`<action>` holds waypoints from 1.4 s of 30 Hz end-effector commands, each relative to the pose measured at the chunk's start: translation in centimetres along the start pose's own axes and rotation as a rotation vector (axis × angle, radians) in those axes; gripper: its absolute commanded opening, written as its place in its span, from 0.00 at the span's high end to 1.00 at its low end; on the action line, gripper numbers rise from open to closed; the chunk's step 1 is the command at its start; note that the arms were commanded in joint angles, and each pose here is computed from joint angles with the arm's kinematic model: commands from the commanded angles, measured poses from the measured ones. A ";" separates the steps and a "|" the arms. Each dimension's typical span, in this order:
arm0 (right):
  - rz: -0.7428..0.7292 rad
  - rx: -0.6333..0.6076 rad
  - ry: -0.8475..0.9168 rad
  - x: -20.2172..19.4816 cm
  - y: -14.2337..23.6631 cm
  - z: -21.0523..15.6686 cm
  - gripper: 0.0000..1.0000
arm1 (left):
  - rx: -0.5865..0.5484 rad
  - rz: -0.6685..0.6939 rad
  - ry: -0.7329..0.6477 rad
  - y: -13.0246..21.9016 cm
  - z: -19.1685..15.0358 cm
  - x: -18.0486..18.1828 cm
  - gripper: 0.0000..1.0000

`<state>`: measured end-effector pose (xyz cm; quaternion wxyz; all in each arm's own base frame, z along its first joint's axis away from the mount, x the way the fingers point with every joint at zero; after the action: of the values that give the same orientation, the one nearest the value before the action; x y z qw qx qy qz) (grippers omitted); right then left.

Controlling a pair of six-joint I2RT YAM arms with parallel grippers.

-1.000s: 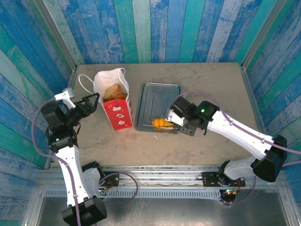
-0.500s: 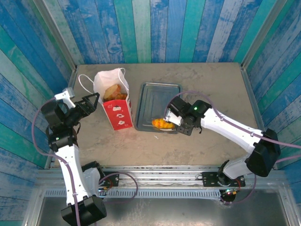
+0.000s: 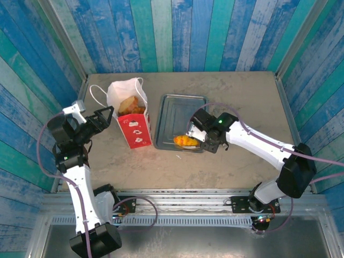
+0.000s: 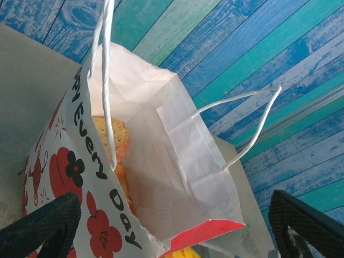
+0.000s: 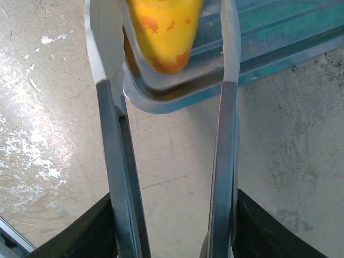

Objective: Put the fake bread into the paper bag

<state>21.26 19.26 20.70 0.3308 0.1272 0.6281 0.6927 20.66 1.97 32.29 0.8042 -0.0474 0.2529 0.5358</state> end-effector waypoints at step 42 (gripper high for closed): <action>0.179 -0.546 -0.342 -0.8 13.1 2.0 0.68 | 0.105 0.126 0.037 -0.4 -0.7 1.4 0.09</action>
<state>19.46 19.89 30.23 0.3880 0.1892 0.4238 0.7963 21.22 2.86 30.30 0.7638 -0.0056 0.3052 0.5688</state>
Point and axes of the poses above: each hand's point on the last joint's axis, 136 mm out from that joint toward the fingers, its own y axis back along the fingers, its own x axis along the line the jaws close on, z = x × y, the point moved 8 cm from there along y, back along the fingers, and after that the axes turned 15 degrees about -y, right-handed, at the moved point
